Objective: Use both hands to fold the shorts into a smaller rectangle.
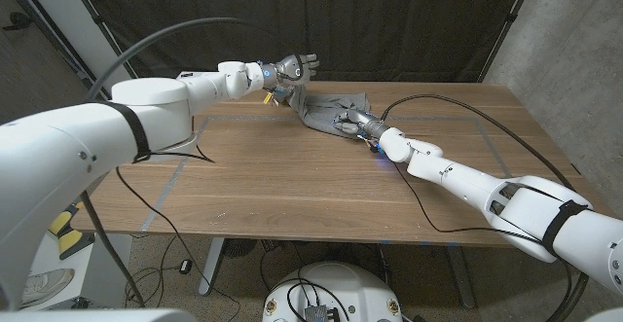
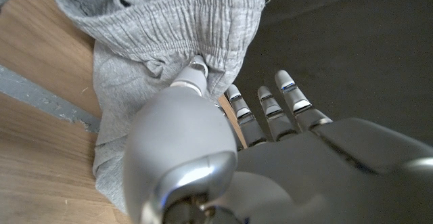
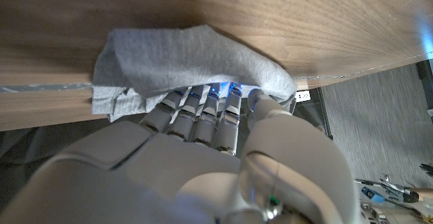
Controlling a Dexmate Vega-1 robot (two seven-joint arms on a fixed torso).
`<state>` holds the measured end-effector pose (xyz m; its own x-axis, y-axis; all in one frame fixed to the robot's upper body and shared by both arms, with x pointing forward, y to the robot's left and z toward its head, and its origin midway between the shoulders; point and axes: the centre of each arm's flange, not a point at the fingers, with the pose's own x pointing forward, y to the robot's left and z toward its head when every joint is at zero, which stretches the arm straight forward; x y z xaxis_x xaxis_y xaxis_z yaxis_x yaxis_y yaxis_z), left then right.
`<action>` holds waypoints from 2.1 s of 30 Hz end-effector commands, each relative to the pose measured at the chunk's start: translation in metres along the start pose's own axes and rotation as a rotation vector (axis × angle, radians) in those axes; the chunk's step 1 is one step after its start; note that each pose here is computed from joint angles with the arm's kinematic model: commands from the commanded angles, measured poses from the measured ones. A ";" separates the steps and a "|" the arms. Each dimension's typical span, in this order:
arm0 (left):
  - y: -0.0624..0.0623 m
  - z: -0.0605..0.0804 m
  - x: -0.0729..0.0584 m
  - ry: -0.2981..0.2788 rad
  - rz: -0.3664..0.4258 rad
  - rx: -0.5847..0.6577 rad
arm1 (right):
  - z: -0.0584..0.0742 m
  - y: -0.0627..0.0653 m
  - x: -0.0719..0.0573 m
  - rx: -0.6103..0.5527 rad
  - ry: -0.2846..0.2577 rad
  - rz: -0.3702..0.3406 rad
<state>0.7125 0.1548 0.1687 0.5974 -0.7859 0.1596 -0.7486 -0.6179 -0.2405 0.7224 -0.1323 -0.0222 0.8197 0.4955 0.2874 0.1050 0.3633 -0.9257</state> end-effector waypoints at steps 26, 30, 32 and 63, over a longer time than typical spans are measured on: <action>0.049 -0.006 0.064 -0.062 -0.045 0.025 | -0.007 -0.001 0.004 0.011 0.004 0.012; 0.060 -0.003 0.069 -0.066 0.007 0.023 | -0.008 0.000 0.003 0.018 0.009 0.003; 0.069 0.000 0.072 -0.065 0.061 0.014 | -0.007 0.000 0.002 0.012 0.006 0.002; 0.126 0.035 0.103 -0.095 0.198 -0.053 | -0.008 0.001 -0.010 0.024 0.001 -0.006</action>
<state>0.6925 0.0157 0.1355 0.4753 -0.8787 0.0451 -0.8512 -0.4722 -0.2291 0.7222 -0.1391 -0.0257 0.8173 0.4972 0.2913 0.0966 0.3802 -0.9198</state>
